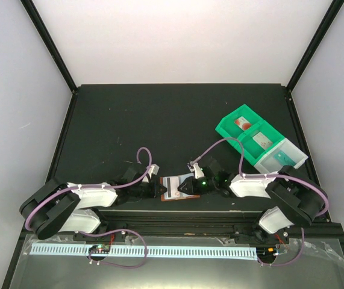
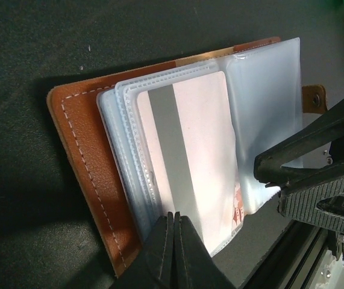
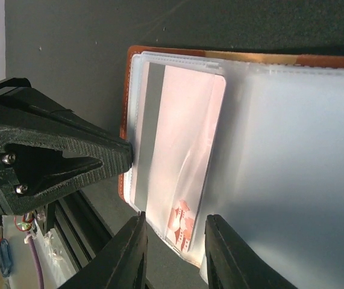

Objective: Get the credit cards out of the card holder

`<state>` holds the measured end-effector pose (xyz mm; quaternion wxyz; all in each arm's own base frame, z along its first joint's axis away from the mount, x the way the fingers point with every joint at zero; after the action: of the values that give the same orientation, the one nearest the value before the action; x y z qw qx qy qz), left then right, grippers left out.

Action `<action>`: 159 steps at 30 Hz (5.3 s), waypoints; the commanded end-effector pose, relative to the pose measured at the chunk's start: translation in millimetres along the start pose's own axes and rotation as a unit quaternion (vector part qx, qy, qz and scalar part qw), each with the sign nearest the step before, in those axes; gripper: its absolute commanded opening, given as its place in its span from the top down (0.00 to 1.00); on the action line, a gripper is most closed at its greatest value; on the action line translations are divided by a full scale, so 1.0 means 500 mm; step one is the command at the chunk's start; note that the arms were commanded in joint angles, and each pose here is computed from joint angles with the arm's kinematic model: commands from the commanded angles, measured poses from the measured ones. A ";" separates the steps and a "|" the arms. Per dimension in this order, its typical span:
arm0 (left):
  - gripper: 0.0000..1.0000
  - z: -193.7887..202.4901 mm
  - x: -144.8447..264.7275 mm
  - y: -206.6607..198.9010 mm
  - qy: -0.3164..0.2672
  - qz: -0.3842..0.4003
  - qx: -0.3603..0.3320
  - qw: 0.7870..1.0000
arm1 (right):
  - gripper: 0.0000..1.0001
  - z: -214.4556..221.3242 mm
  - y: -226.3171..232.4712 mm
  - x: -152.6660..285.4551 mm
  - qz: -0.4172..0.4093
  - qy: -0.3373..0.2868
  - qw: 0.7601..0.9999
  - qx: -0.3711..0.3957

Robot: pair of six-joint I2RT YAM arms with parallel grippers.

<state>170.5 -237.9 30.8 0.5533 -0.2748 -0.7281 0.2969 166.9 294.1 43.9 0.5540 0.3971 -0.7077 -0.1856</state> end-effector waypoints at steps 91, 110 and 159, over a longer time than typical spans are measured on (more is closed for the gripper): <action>0.98 0.005 0.002 0.049 -0.008 -0.073 -0.002 0.997 | 0.87 0.010 -0.039 -0.003 -0.021 -0.026 0.999 -0.023; 0.98 0.007 0.006 0.052 -0.010 -0.074 0.000 0.997 | 0.98 -0.003 -0.029 -0.012 -0.036 -0.031 0.999 -0.024; 0.26 -0.065 0.192 -0.284 -0.039 0.212 0.127 0.968 | 0.99 -0.111 0.125 0.225 0.139 -0.292 0.847 0.422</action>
<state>177.0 -254.4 175.9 0.4795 -0.3251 -0.7022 0.4140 185.5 257.9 161.9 0.2110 0.4408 -0.8719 0.0316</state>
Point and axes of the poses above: each gripper's point midway between its finger pads, its own x axis back along the fingers, its own y axis along the line the jaws close on, z = x × y, the point moved 1 cm from there along x, back along the fingers, and after that the axes turned 6 degrees about x, right-handed, at the moved point
